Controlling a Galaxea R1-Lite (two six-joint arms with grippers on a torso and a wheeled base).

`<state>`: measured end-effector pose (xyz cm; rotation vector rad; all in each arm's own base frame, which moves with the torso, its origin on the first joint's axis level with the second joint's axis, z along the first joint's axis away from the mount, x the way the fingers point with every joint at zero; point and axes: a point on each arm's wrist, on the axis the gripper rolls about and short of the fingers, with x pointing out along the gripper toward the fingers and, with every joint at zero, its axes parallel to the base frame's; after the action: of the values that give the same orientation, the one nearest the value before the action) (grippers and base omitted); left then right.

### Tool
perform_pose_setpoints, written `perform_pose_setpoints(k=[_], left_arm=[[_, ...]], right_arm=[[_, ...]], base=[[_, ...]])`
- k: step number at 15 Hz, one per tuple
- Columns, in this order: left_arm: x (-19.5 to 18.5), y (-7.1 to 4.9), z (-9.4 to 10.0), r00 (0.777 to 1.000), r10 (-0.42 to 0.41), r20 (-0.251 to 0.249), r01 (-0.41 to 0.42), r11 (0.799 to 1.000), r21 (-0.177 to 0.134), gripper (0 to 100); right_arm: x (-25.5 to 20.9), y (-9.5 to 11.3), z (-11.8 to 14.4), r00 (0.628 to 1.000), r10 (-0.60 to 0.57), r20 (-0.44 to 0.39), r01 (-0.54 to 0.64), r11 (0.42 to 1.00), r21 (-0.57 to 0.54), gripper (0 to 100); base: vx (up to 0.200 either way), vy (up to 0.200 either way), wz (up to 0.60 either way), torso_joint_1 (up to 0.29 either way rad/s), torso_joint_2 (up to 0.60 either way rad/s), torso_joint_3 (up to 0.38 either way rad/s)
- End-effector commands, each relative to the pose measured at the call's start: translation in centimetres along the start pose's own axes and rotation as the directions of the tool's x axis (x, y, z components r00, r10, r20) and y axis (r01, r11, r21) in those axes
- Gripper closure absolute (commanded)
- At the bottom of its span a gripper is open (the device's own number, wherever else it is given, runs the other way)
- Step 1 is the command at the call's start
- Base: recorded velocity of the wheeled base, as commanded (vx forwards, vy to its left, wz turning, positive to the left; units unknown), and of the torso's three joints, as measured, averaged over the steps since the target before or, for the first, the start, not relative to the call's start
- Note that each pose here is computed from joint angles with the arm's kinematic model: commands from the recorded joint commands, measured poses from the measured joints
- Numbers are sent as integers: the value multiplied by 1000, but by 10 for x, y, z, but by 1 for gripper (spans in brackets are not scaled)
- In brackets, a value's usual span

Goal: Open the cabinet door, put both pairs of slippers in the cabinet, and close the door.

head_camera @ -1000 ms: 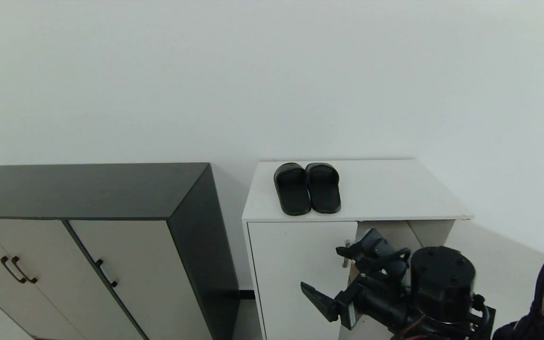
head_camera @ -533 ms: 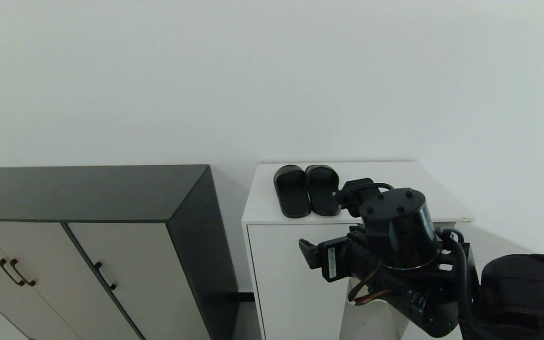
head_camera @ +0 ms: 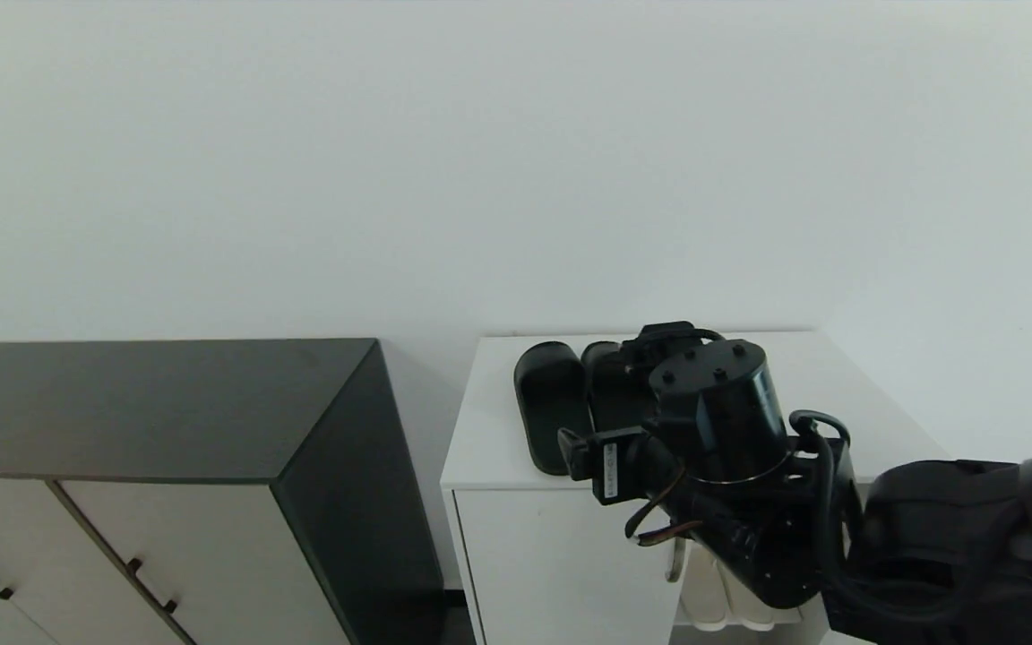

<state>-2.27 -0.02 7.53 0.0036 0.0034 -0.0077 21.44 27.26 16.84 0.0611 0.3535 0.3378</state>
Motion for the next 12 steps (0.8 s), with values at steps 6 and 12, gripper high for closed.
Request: perform_pose_setpoints(k=[6, 12], left_arm=[[0, 0, 0, 1000, 0, 0, 0, 1000, -1, 100], [0, 0, 0, 1000, 2, 0, -2, 1000, -2, 100]], right_arm=[[57, -1, -23, 995, -93, -41, 92, 996, -17, 0], [105, -3, -23, 986, -168, -10, 168, 986, -22, 0]], base=[[0, 0, 0, 0, 0, 0], [0, 0, 0, 0, 0, 0]])
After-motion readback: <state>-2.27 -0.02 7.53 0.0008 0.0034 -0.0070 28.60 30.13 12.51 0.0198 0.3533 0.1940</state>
